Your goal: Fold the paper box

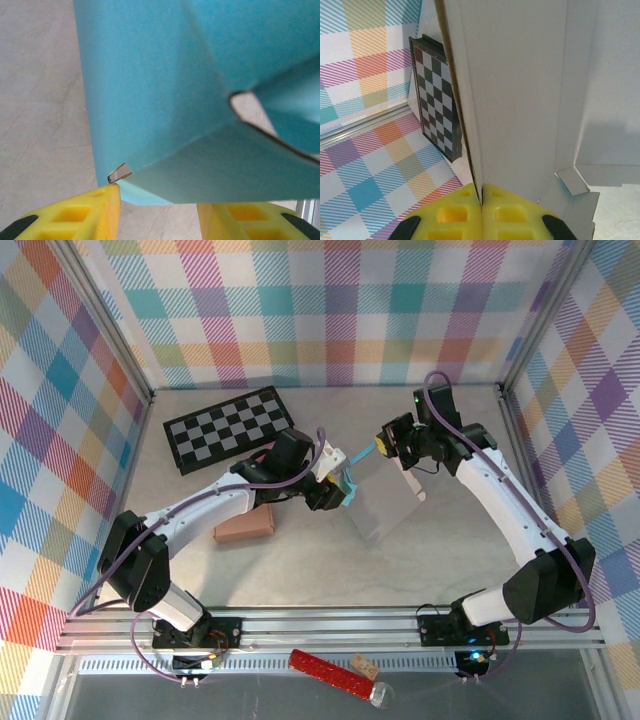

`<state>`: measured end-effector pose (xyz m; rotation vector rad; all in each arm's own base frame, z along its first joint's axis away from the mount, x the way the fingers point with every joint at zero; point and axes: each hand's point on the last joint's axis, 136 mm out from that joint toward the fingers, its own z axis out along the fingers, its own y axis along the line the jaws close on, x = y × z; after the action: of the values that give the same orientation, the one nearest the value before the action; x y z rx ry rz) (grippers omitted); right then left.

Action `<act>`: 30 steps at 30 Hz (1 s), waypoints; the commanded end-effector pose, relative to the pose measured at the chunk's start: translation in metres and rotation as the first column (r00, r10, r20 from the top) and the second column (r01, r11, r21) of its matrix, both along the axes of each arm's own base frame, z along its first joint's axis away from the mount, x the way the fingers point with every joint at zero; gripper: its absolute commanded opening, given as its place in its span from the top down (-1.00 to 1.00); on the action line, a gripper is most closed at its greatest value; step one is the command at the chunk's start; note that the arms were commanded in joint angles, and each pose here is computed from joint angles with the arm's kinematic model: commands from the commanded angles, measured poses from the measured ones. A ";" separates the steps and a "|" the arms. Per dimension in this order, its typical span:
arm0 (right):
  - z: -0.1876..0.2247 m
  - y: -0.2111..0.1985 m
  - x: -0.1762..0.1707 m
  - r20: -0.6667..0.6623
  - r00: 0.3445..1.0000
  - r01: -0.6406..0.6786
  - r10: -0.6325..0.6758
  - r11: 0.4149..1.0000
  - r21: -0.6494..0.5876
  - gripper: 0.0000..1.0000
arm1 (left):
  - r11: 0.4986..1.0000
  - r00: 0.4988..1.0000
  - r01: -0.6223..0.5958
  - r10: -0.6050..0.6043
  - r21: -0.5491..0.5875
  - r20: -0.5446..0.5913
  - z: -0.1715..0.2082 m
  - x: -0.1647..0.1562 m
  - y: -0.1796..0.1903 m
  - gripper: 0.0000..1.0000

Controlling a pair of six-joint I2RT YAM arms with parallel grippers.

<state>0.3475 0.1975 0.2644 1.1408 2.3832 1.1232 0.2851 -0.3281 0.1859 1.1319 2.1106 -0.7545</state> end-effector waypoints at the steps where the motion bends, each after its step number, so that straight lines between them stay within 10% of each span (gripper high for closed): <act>1: -0.005 0.002 -0.007 -0.026 1.000 -0.010 0.010 1.000 0.014 1.00 | 0.999 0.997 0.031 -0.028 -0.043 0.069 0.020 0.005 -0.015 0.12; 30: -0.073 0.019 0.031 0.082 0.997 0.004 -0.010 0.997 0.076 1.00 | 0.987 0.987 -0.161 0.161 0.006 -0.013 -0.067 0.027 -0.011 0.14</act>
<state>0.3725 0.2065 0.1851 1.1679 2.3220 1.1799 0.3035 -0.3352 0.1171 0.9922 2.2182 -0.6889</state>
